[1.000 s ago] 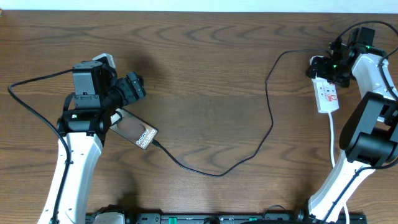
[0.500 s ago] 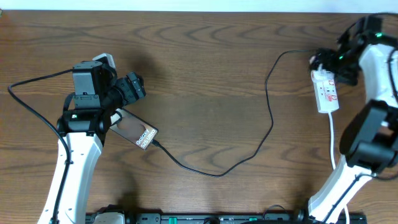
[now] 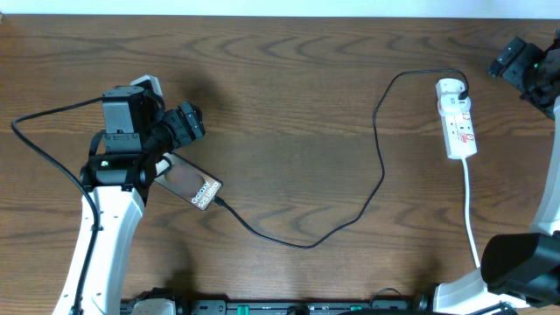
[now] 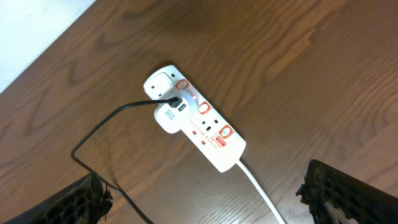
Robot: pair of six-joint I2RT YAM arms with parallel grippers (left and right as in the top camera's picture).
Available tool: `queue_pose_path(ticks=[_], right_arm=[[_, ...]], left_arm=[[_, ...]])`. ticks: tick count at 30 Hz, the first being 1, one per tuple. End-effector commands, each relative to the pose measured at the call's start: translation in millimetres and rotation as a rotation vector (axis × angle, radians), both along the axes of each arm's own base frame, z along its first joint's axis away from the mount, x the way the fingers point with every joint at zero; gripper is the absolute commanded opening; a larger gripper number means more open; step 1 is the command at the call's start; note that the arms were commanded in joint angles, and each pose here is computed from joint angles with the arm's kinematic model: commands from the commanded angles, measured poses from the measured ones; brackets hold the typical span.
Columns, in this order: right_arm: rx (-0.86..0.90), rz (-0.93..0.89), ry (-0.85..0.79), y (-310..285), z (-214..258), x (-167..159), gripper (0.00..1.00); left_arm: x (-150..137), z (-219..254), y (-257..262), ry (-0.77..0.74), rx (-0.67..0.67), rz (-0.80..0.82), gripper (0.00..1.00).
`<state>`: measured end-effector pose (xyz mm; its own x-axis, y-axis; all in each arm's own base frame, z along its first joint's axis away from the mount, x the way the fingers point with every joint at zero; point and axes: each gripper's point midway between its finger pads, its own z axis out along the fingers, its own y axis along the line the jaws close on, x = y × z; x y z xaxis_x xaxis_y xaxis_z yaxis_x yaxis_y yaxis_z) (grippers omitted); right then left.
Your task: Plug charger to phone and switch on socket
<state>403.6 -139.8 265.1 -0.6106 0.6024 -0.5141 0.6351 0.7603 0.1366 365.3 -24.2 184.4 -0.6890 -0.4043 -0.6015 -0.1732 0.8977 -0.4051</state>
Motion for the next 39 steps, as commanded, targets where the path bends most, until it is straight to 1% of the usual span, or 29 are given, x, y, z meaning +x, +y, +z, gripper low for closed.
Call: queue_pose_path(ticks=[1, 15, 17, 22, 25, 26, 29, 31, 33, 35, 39], right_arm=[[-0.006, -0.033, 0.001, -4, 0, 0, 0.99], [-0.006, -0.032, 0.002, -4, -1, 0, 0.99], [-0.006, -0.033, 0.001, -4, 0, 0, 0.99], [-0.006, -0.033, 0.001, -4, 0, 0, 0.99], [-0.006, -0.033, 0.001, -4, 0, 0, 0.99], [-0.006, -0.033, 0.002, -4, -1, 0, 0.99], [-0.006, -0.033, 0.002, -4, -1, 0, 0.99], [-0.006, -0.033, 0.002, -4, -1, 0, 0.99], [-0.006, -0.033, 0.001, -4, 0, 0, 0.99], [-0.006, -0.033, 0.002, -4, -1, 0, 0.99], [-0.006, -0.032, 0.002, -4, -1, 0, 0.99]], left_arm=[[2, 0, 2, -0.004, 0.022, -0.003, 0.88], [2, 0, 2, -0.003, 0.022, -0.003, 0.88], [-2, -4, 3, 0.02, 0.024, -0.001, 0.88], [-24, -23, 7, 0.139, 0.041, 0.016, 0.88], [-24, -25, 9, 0.126, 0.054, 0.027, 0.88], [-22, -24, 11, 0.104, 0.062, 0.034, 0.88], [-11, -12, 12, -0.057, 0.094, 0.053, 0.88], [-6, 0, 10, -0.207, 0.128, 0.049, 0.88], [-8, 12, 7, -0.366, 0.173, 0.037, 0.88], [-18, 26, 3, -0.534, 0.228, 0.028, 0.88], [-50, 38, 2, -0.754, 0.31, 0.008, 0.88]])
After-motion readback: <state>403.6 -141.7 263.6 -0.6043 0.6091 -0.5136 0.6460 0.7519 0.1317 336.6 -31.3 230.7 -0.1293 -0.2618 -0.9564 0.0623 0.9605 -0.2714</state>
